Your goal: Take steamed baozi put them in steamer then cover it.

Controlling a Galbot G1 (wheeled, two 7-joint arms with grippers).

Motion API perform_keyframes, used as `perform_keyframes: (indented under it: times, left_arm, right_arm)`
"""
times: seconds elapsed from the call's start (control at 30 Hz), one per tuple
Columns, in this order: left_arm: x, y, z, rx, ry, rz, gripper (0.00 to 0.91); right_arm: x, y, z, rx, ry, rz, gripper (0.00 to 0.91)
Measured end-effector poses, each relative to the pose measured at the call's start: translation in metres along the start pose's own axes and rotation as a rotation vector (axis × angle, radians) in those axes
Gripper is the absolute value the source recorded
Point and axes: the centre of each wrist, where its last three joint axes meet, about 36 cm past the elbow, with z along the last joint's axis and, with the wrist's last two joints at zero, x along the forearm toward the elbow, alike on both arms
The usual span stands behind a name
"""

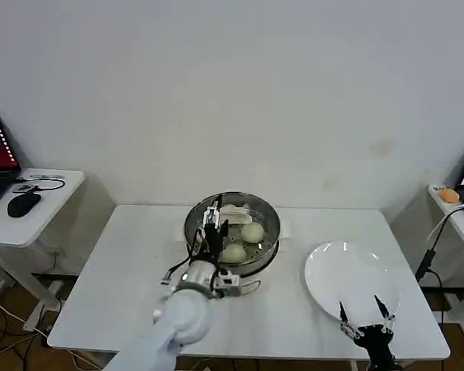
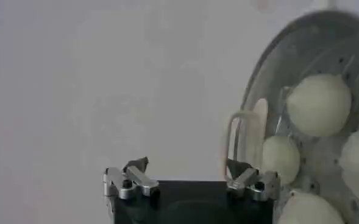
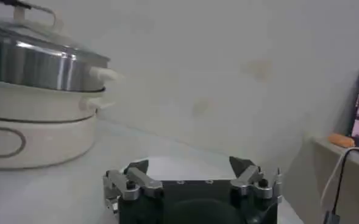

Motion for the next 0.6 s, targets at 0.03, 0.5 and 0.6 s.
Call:
perform_keyframes:
  times: [0.03, 0.5, 0.6]
  left_arm:
    - [0.006, 0.001, 0.002, 0.015, -0.007, 0.000, 0.907]
    - [0.081, 0.001, 0.081, 0.717, -0.032, -0.122, 0.907]
    - [0.100, -0.003, 0.103, 0.874, 0.026, -0.155, 0.907]
  right_arm:
    - [0.001, -0.001, 0.001, 0.001, 0.001, -0.002, 0.907]
    - [0.001, 0.007, -0.013, -0.066, -0.010, -0.047, 0.907]
    - [0.003, 0.010, -0.019, -0.094, -0.006, -0.069, 0.907]
